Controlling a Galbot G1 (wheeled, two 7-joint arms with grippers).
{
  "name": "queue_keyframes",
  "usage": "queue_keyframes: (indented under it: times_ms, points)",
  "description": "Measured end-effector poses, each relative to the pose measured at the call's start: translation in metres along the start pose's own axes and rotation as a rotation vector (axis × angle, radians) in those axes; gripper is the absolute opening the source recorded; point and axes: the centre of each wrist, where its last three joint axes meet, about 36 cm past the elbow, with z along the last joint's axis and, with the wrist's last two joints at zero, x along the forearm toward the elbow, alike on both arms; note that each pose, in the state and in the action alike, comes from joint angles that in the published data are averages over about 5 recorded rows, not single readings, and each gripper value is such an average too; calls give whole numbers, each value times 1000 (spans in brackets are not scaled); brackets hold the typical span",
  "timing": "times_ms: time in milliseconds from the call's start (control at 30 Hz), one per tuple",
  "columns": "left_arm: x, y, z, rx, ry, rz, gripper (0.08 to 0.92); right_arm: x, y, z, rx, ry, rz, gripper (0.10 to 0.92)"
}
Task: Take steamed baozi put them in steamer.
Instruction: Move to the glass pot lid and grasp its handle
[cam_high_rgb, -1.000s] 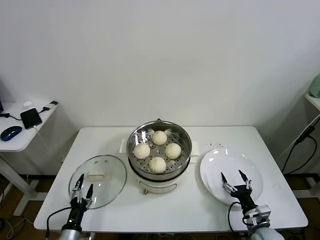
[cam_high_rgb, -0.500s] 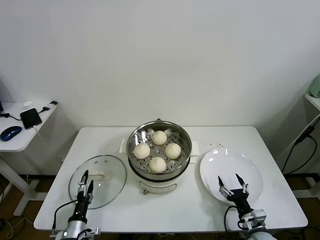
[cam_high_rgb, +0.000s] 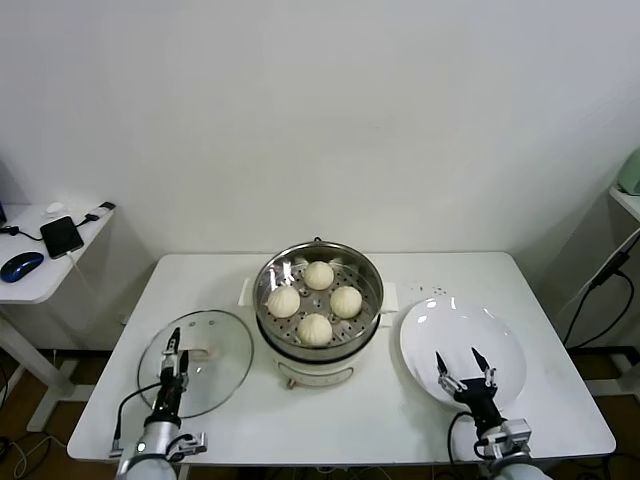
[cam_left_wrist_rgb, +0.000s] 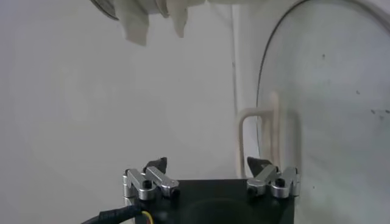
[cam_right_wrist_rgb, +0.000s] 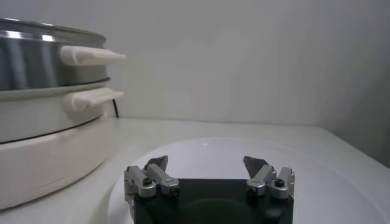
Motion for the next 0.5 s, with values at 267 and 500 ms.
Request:
queue_keyframes:
  times_ms: [267, 500]
  points:
    - [-4, -5, -3, 3, 18, 13, 730, -2, 3, 1, 2, 1, 2, 823]
    - [-2, -13, -5, 7, 39, 37, 531, -4, 6, 0, 1, -5, 2, 823]
